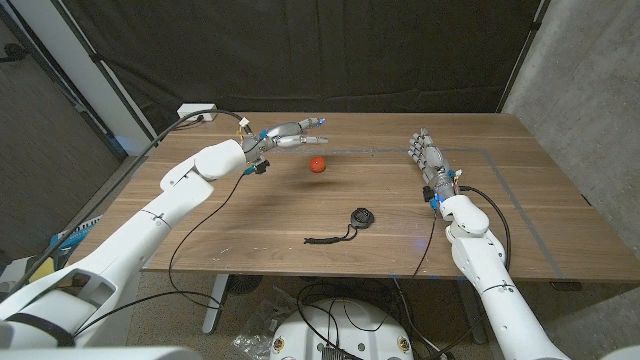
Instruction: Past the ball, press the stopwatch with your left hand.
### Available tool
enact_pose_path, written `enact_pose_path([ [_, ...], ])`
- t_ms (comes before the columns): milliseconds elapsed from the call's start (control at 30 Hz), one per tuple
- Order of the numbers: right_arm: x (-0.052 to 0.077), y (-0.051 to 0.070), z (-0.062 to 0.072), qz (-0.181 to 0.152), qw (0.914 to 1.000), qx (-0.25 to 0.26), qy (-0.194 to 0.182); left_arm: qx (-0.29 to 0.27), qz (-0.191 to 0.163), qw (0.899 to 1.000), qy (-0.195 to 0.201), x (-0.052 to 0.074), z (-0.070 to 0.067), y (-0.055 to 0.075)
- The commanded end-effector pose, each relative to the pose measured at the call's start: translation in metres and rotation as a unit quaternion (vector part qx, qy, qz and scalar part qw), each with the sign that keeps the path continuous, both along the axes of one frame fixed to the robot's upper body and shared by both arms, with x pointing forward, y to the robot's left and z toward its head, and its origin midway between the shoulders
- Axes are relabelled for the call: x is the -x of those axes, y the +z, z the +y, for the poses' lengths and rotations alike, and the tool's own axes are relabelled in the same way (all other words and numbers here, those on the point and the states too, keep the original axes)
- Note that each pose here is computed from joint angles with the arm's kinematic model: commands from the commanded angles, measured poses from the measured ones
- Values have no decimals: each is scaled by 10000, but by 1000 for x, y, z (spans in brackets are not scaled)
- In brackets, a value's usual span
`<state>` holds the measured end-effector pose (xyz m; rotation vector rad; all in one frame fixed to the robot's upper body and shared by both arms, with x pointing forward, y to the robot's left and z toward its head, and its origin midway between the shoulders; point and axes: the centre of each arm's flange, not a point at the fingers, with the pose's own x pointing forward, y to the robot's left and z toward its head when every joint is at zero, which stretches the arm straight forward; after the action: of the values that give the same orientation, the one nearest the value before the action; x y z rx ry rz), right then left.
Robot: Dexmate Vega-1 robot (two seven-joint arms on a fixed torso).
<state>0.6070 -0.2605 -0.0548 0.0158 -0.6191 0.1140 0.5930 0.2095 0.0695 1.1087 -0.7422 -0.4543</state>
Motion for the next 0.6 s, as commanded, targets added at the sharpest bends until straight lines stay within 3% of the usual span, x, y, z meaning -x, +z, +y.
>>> enact_pose_path([
  [33,8,-1,10,-91,9998,1,-148,-901,-107,9958,-137,9,-19,5],
  [600,16,-11,22,-170,9994,-140,-271,-1983,-590,9784,6,26,-38,10],
])
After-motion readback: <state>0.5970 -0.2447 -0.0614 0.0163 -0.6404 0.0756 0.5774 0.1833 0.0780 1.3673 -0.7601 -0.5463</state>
